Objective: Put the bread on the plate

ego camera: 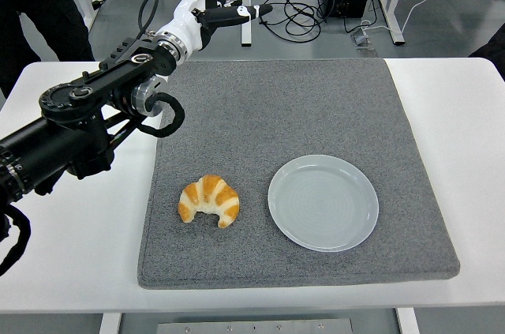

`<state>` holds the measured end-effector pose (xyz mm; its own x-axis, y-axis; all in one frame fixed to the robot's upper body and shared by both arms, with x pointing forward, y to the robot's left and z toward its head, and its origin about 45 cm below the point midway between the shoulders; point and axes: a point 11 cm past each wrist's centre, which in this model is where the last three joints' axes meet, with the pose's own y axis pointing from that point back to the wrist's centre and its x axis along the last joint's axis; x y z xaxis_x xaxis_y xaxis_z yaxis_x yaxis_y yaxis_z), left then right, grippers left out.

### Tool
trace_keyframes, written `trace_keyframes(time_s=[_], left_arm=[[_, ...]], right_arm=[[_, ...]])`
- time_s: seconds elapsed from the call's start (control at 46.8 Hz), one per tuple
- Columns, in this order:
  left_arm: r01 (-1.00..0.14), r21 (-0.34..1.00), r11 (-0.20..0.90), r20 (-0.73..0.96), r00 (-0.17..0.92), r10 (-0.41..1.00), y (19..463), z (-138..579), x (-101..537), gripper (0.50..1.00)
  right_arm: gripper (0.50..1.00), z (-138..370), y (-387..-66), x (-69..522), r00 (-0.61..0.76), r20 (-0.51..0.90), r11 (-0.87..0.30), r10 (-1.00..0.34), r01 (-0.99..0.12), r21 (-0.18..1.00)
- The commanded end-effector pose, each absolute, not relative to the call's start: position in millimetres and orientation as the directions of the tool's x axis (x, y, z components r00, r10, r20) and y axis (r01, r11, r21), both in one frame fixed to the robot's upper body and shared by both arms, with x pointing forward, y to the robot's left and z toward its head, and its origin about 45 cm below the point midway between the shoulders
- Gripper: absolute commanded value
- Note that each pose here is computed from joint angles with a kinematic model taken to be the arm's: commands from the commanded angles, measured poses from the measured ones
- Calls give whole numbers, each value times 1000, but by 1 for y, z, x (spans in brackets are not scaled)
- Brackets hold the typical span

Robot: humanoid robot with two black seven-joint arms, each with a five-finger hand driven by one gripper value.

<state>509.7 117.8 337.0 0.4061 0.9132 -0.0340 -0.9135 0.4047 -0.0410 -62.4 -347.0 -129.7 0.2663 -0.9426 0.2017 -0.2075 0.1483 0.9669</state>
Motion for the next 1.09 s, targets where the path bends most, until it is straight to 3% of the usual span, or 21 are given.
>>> trace_keyframes(time_s=[0.0, 0.235, 0.513, 0.855, 1.068], left_arm=[[-901, -49, 432, 23, 431, 902, 121, 341, 505, 980], [-864, -78, 498, 386, 434, 814, 125, 371, 499, 978], [-757, -11, 654, 652, 490, 578, 116, 398, 467, 980], [-644, 116, 756, 847, 461, 263, 137, 382, 422, 980], [-610, 177, 773, 882, 447, 151, 152, 376, 408, 980]], right_arm=[[1000, -130, -347, -62, 266, 202, 149, -942, -209, 967], [1000, -130, -347, -62, 266, 201, 148, -943, -207, 967], [1000, -130, -347, -62, 266, 202, 149, -942, -208, 967], [1000, -130, -347, -62, 266, 202, 149, -942, -208, 967], [1000, -130, -347, -62, 266, 201, 148, -943, -207, 967]])
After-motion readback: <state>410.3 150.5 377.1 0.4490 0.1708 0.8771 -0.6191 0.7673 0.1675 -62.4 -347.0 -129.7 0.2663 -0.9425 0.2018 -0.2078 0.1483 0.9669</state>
